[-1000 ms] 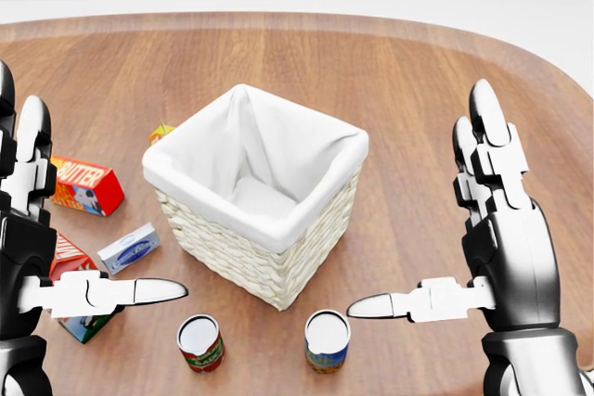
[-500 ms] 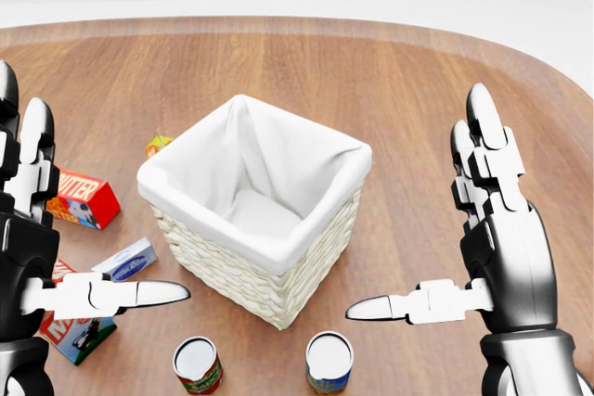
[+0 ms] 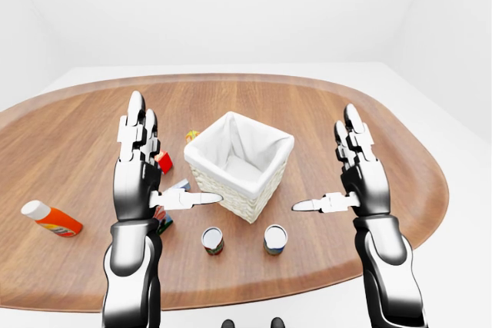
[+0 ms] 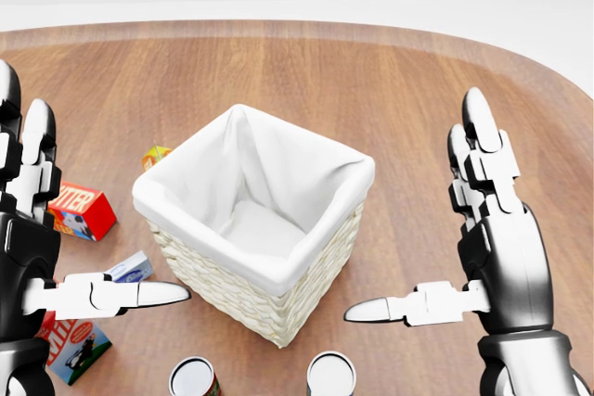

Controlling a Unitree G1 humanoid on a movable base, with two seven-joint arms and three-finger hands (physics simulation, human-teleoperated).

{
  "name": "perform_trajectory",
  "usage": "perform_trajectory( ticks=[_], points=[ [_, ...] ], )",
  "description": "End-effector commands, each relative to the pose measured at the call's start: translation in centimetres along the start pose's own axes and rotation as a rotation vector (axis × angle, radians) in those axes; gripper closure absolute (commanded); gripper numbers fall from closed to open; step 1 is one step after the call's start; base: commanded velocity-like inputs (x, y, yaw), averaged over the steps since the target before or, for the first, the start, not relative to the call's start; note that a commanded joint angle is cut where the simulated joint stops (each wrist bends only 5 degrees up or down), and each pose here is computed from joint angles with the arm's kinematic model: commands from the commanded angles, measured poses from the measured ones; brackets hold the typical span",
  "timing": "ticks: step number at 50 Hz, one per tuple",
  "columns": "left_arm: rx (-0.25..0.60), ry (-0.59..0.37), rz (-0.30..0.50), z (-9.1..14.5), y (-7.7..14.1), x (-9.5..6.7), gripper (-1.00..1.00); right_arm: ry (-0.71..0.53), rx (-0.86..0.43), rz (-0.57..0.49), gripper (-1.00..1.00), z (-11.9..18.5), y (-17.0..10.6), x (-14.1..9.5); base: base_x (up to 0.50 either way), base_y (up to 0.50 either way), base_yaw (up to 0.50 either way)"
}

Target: Pick up the alphabet soup, and put it in the basket.

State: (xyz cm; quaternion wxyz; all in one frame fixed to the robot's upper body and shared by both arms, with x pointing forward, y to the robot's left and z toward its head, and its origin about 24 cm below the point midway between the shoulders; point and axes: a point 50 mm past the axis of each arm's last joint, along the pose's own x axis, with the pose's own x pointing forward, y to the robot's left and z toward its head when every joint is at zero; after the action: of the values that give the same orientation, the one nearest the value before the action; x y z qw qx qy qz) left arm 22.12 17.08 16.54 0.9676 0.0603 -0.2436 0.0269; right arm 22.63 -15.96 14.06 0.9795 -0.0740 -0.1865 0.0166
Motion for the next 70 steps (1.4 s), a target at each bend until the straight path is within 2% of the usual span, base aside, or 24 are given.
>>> perform_trajectory(
  ticks=[1,19,32,53,70],
  points=[
    [0.001,-0.002,-0.001,0.0,0.0,0.0,-1.0,-0.003,-0.013,0.008,-1.0,0.1,0.2,0.0,0.0,0.0,0.0],
    [0.007,-0.035,-0.004,0.7,0.0,0.3,-1.0,0.079,-0.053,0.033,-1.0,-1.4,0.3,-0.9,0.0,0.0,0.0],
    [0.009,-0.031,-0.003,0.6,0.1,0.2,-1.0,0.24,-0.061,0.067,-1.0,-4.4,0.8,-2.9,0.0,0.0,0.0],
    [0.01,-0.021,-0.008,0.4,-0.1,0.1,-1.0,0.397,-0.097,0.151,-1.0,-7.5,2.0,-4.6,0.0,0.0,0.0],
    [0.01,-0.025,-0.009,0.5,-0.2,0.2,-1.0,0.453,-0.101,0.221,-1.0,-8.5,2.7,-5.5,0.0,0.0,0.0]
  ],
)
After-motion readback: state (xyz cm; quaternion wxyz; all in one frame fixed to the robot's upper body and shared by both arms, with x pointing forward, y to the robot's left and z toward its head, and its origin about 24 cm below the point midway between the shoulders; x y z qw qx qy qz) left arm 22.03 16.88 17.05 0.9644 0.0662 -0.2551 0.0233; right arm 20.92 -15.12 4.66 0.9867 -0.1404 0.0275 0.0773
